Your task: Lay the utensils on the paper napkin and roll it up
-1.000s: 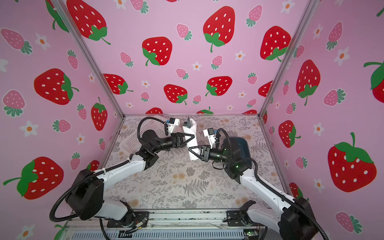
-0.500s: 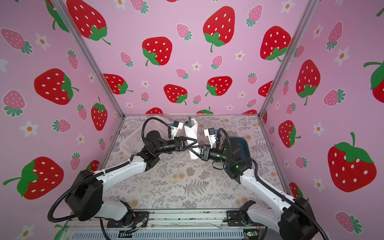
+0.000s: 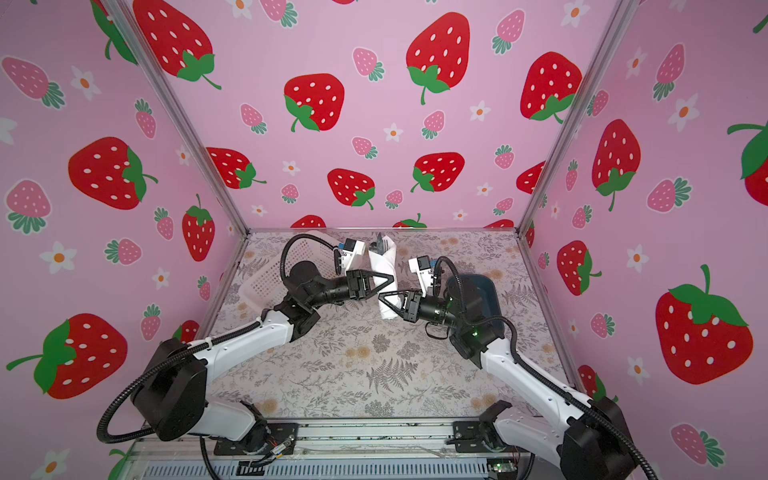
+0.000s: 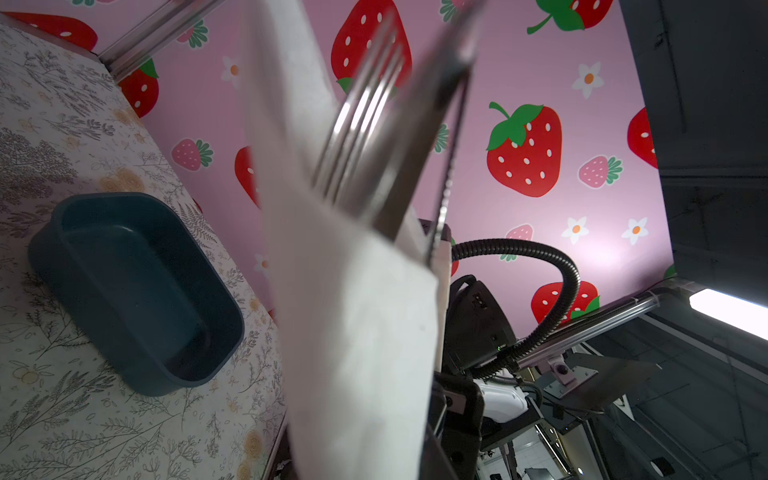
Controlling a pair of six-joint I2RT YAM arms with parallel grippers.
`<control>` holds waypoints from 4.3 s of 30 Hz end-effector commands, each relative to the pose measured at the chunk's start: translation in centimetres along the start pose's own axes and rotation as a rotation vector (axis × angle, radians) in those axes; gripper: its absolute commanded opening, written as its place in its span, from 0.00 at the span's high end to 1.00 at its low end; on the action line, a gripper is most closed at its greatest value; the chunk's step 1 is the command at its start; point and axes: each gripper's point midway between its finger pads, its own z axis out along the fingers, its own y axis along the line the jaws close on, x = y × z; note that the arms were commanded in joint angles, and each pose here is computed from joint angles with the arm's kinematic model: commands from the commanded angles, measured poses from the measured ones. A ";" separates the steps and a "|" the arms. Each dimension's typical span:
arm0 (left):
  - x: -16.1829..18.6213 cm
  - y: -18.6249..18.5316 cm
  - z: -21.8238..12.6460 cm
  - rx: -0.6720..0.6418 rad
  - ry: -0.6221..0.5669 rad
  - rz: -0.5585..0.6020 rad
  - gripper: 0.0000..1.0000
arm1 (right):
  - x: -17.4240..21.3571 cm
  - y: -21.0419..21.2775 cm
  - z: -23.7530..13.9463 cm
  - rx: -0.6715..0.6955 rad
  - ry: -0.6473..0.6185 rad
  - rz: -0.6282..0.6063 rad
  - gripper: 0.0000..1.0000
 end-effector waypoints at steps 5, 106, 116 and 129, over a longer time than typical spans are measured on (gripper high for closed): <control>-1.3 -2.3 0.2 0.063 -0.027 0.054 0.83 | -0.4 1.3 -0.3 -0.046 -0.017 -0.047 0.86; -7.4 0.0 -9.8 -0.141 -0.186 0.037 0.92 | -0.4 -7.8 -5.2 0.466 -0.133 0.069 0.34; -9.7 4.6 -17.4 -0.311 -0.202 0.035 0.93 | 1.7 -9.3 -3.0 0.375 -0.062 0.136 0.33; -10.4 5.2 -24.2 -0.411 -0.359 0.033 0.93 | 1.1 -14.6 7.5 0.598 -0.074 0.157 0.34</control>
